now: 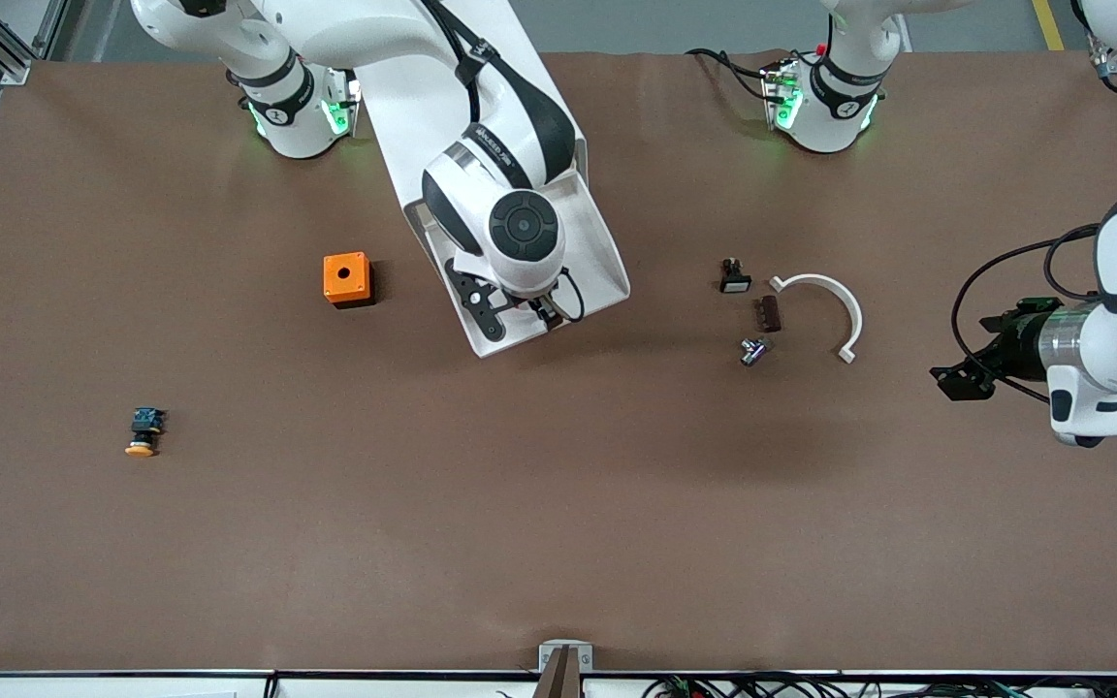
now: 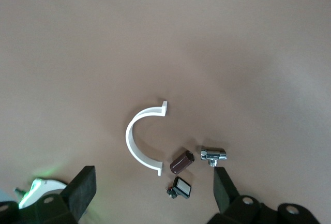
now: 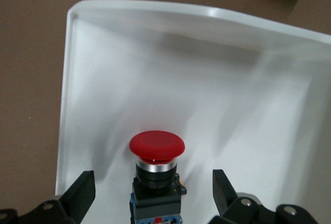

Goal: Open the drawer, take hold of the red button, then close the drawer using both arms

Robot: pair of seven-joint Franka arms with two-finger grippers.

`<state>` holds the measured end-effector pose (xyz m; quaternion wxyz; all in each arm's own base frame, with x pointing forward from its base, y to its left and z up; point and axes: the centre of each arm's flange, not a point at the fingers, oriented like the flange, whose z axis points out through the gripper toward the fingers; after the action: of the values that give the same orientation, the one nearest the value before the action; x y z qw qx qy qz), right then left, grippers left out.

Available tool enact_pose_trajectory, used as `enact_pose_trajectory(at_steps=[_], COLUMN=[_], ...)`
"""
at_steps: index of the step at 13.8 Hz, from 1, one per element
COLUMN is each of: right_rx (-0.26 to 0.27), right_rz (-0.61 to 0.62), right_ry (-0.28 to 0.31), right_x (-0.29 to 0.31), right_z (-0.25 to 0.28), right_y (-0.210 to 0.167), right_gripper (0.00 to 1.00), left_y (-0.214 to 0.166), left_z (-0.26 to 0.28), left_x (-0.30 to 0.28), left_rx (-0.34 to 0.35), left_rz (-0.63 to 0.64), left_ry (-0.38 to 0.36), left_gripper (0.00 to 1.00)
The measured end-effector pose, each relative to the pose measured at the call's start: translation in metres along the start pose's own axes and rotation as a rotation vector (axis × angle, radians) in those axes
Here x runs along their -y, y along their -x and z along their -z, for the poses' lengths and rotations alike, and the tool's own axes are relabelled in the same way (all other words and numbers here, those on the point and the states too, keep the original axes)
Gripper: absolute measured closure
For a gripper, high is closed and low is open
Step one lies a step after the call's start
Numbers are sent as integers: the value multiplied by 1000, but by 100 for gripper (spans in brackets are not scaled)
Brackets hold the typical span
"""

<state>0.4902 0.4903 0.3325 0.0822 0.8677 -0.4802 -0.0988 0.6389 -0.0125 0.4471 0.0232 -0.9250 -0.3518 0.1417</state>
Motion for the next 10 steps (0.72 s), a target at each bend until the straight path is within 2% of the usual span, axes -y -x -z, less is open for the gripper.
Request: enact_pose_trajectory(at_steps=[3,5,10], right_rx=[-4,-5,-4], right_rz=[17,19,19], right_ry=[0,0,-3], right_x=[-2,-2,-2], right_z=[-3,-3,-2], right_y=[12,14,14], right_gripper=[0,4,59], left_y=[24,42,62], left_z=[-24,-44,-78], left_x=[-10,-27,-63], left_rx=[-39,-57,-65], left_rz=[-57,-103,-174], left_ry=[31,35,49], left_gripper=[0,0,0])
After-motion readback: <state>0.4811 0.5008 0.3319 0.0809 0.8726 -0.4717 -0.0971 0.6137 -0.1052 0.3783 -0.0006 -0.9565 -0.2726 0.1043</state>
